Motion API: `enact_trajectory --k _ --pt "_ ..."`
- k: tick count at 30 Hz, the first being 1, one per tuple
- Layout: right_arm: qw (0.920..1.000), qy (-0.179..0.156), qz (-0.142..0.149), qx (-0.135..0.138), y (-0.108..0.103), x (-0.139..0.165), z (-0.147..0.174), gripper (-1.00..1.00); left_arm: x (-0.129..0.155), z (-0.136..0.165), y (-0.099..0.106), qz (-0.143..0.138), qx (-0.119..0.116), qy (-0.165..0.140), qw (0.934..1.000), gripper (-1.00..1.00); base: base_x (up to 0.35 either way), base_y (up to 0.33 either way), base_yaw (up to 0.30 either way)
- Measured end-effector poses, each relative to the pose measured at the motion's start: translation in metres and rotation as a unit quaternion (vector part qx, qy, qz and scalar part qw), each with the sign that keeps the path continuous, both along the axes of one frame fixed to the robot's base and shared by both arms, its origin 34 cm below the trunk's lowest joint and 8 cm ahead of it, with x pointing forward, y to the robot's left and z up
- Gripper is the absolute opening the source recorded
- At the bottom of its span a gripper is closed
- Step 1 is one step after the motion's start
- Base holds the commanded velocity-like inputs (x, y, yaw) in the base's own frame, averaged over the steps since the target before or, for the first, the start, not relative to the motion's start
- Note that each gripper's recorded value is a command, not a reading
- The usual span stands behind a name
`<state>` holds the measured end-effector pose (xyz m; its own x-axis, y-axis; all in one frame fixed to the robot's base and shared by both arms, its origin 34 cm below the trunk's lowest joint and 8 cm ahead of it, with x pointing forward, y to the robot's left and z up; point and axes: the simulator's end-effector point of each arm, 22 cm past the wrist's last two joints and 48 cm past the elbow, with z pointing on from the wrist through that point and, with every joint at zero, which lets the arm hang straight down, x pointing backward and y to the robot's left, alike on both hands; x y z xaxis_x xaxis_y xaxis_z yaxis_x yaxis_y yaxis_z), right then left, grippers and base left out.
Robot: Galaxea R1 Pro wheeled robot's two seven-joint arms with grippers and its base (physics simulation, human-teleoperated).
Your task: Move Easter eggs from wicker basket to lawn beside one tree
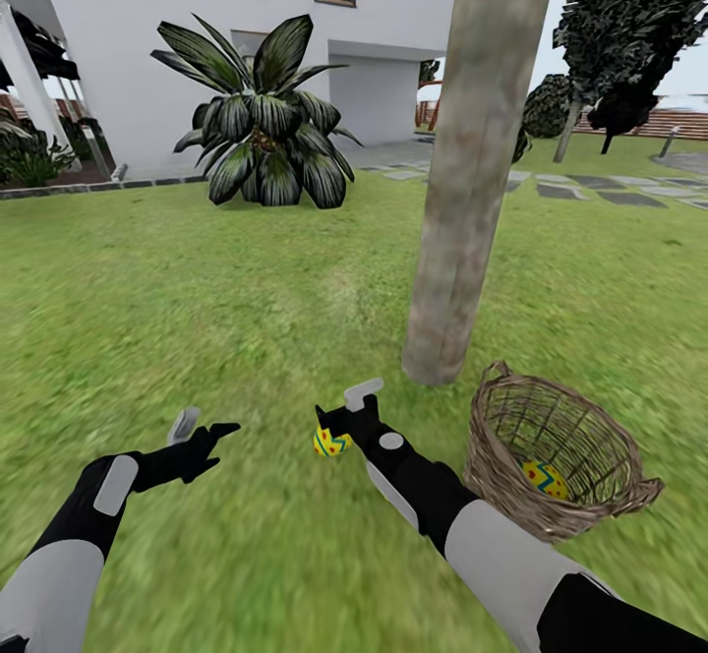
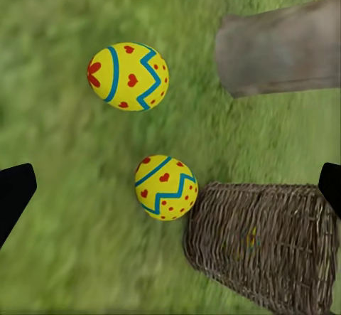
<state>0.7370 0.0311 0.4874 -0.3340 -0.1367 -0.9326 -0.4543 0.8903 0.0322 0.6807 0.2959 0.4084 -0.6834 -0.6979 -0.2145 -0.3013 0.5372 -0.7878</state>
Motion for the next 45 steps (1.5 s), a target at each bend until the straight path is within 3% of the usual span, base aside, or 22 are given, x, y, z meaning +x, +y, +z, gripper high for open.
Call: enact_trajectory --k 11,14,19,23,28,31,36,37,38,40,41,42,45 --pt "1.0000 -0.009 0.000 0.002 0.001 0.000 0.012 1.00 0.001 0.009 0.003 0.001 0.001 -0.007 1.0000 1.00 0.000 0.000 0.000" --pt "0.9997 -0.018 0.007 0.015 0.010 -0.001 0.029 1.00 0.001 0.010 0.003 0.001 0.002 -0.007 1.0000 1.00 0.000 0.000 0.000" --pt "0.9980 0.060 -0.005 0.018 0.008 -0.005 0.035 1.00 0.001 0.010 0.001 0.000 0.001 -0.008 1.0000 1.00 0.000 0.000 0.000" --pt "0.9946 0.096 -0.037 0.009 -0.008 -0.002 0.042 1.00 0.001 0.010 0.000 0.000 0.001 -0.008 1.0000 1.00 0.000 0.000 0.000" --pt "0.9839 0.157 -0.077 0.035 -0.050 0.004 0.083 1.00 0.001 0.010 -0.001 -0.001 0.001 -0.008 1.0000 1.00 0.000 0.000 0.000" --pt "0.9840 0.134 -0.109 0.044 -0.076 0.011 0.128 1.00 0.001 0.010 -0.001 -0.001 0.000 -0.008 1.0000 1.00 0.000 0.000 0.000" --pt "0.9796 0.064 -0.189 0.026 -0.141 0.022 0.183 1.00 0.001 0.009 -0.001 -0.002 0.002 -0.007 1.0000 1.00 0.000 0.000 0.000" --pt "0.9790 0.060 -0.193 0.025 -0.147 0.022 0.186 1.00 0.001 0.009 -0.001 -0.002 0.002 -0.007 1.0000 1.00 0.000 0.000 0.000" --pt "0.9755 0.051 -0.214 0.011 -0.174 0.024 0.190 1.00 -0.001 0.006 -0.001 -0.010 0.015 -0.003 0.9998 1.00 0.000 0.000 0.000" --pt "0.9710 0.054 -0.233 0.008 -0.200 0.026 0.189 1.00 -0.004 0.001 -0.001 -0.021 0.031 0.003 0.9993 1.00 0.000 0.000 0.000" --pt "0.9654 0.060 -0.254 0.004 -0.226 0.028 0.187 1.00 -0.006 -0.002 -0.001 -0.027 0.042 0.006 0.9987 1.00 0.000 0.000 0.000" --pt "0.9633 0.063 -0.261 0.007 -0.236 0.028 0.186 1.00 -0.006 -0.002 -0.001 -0.028 0.045 0.006 0.9986 1.00 0.000 0.000 0.000" --pt "0.9485 0.074 -0.308 0.000 -0.299 0.027 0.181 1.00 -0.002 -0.003 -0.002 -0.027 0.059 -0.005 0.9979 1.00 0.000 0.000 0.000"
